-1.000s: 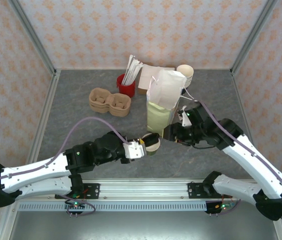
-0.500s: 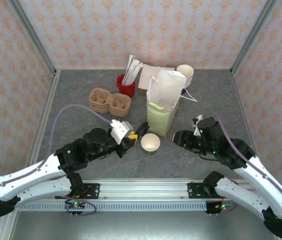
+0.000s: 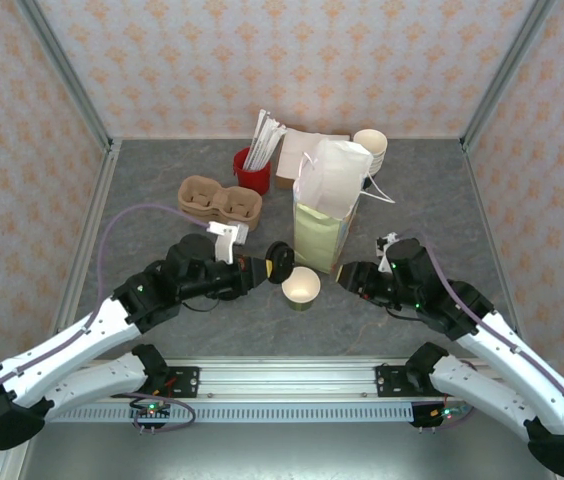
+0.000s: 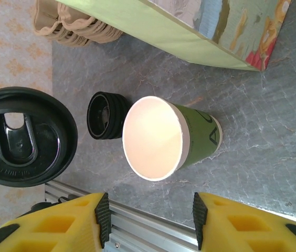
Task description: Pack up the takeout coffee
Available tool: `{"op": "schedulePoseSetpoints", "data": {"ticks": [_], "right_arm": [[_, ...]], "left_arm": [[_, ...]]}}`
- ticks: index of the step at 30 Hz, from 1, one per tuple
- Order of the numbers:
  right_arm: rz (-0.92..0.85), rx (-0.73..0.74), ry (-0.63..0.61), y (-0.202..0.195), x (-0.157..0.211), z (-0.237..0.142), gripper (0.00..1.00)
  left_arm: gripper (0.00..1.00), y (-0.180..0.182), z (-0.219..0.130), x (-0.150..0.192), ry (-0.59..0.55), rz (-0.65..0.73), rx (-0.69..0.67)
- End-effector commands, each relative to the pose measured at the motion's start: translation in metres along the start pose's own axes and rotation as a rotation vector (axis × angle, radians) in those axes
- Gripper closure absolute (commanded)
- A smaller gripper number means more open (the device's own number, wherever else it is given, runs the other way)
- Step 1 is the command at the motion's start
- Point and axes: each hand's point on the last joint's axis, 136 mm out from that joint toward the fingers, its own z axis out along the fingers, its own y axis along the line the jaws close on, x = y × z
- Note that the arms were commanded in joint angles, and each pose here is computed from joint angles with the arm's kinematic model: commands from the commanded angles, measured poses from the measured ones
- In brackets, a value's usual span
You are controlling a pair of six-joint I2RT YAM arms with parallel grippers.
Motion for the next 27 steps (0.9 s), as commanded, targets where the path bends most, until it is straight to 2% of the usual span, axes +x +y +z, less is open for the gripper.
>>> {"op": "schedulePoseSetpoints", "data": {"ticks": [1,5,16,21,27], "right_arm": [[-0.018,-0.024,-0.040,0.003,-0.007,0.003,0.53],[0.022,-0.021,-0.052,-0.002,-0.007,0.008,0.53],[0.127,-0.071,-0.050,-0.013,0.000,0.031,0.53],[0.134,-0.151,-0.043,-0.003,0.001,0.038,0.53],[0.144,-0.163,-0.028,-0.002,0.002,0.046,0.53]], "left_arm": [[0.85,-0.011,0.006,0.003,0.081,-0.152,0.060],[0.85,-0.018,0.018,0.008,0.125,-0.213,0.115],[0.85,0.000,0.053,0.022,0.194,-0.296,0.131],[0.85,0.014,0.060,0.026,0.186,-0.313,0.119],[0.84,0.028,0.064,0.032,0.179,-0.342,0.129]]}}
